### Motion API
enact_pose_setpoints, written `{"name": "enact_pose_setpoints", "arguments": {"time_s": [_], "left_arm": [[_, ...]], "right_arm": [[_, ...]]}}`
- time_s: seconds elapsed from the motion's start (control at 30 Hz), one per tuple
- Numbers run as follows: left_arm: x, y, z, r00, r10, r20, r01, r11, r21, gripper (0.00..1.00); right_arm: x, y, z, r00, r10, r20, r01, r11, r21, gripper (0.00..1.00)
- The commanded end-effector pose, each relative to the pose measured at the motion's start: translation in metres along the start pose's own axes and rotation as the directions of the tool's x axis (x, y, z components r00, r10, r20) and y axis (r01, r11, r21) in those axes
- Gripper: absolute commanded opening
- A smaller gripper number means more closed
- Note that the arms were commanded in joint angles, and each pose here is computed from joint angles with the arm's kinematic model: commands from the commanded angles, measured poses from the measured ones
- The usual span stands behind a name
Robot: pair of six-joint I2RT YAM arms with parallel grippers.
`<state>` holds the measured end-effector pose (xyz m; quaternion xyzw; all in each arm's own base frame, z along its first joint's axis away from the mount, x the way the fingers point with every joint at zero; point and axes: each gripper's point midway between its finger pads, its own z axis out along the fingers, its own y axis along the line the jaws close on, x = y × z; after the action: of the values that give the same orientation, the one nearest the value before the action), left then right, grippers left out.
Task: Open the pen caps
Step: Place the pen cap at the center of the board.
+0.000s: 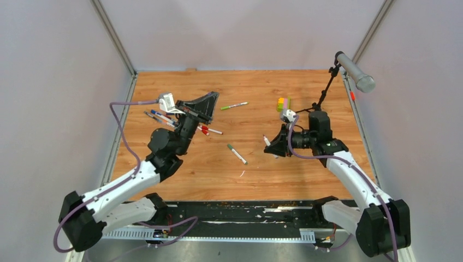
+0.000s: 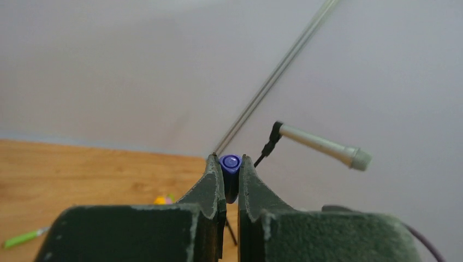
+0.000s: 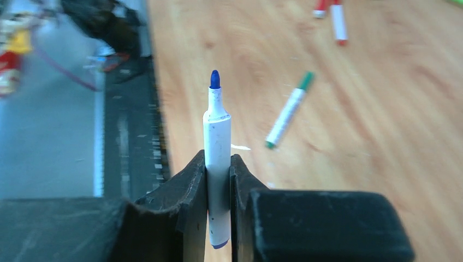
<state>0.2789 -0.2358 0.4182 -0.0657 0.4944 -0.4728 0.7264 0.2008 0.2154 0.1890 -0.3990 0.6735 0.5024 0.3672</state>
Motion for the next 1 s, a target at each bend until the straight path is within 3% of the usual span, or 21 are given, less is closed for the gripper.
{"name": "enact_pose_setpoints", "arguments": {"time_s": [0.0, 0.1, 0.27, 0.43, 0.7, 0.97], "left_arm": [[0.039, 0.045, -0.046, 0.966, 0.013, -0.256, -0.067, 0.977, -0.205, 0.0], [0.064, 0.074, -0.085, 0.905, 0.033, -0.424, -0.168, 0.944, -0.285, 0.0], [0.098, 0.112, -0.14, 0.802, 0.011, -0.598, -0.281, 0.889, -0.361, 0.0], [0.116, 0.144, -0.173, 0.761, -0.024, -0.649, -0.344, 0.832, -0.435, 0.0], [0.135, 0.193, -0.202, 0.667, -0.059, -0.743, -0.508, 0.693, -0.512, 0.0], [0.155, 0.233, -0.226, 0.633, -0.118, -0.766, -0.565, 0.606, -0.56, 0.0]], "right_arm": [[-0.004, -0.057, -0.031, 0.98, -0.166, -0.106, 0.193, 0.917, 0.348, 0.0], [0.001, -0.079, -0.044, 0.985, -0.126, -0.114, 0.164, 0.877, 0.452, 0.0], [0.015, -0.11, -0.051, 0.99, -0.04, -0.133, 0.109, 0.816, 0.568, 0.04], [0.027, -0.137, -0.059, 0.992, 0.056, -0.109, 0.033, 0.738, 0.674, 0.06], [0.048, -0.165, -0.053, 0.969, 0.238, -0.063, -0.119, 0.677, 0.726, 0.09], [0.076, -0.182, -0.042, 0.923, 0.376, -0.077, -0.197, 0.637, 0.745, 0.1]]}}
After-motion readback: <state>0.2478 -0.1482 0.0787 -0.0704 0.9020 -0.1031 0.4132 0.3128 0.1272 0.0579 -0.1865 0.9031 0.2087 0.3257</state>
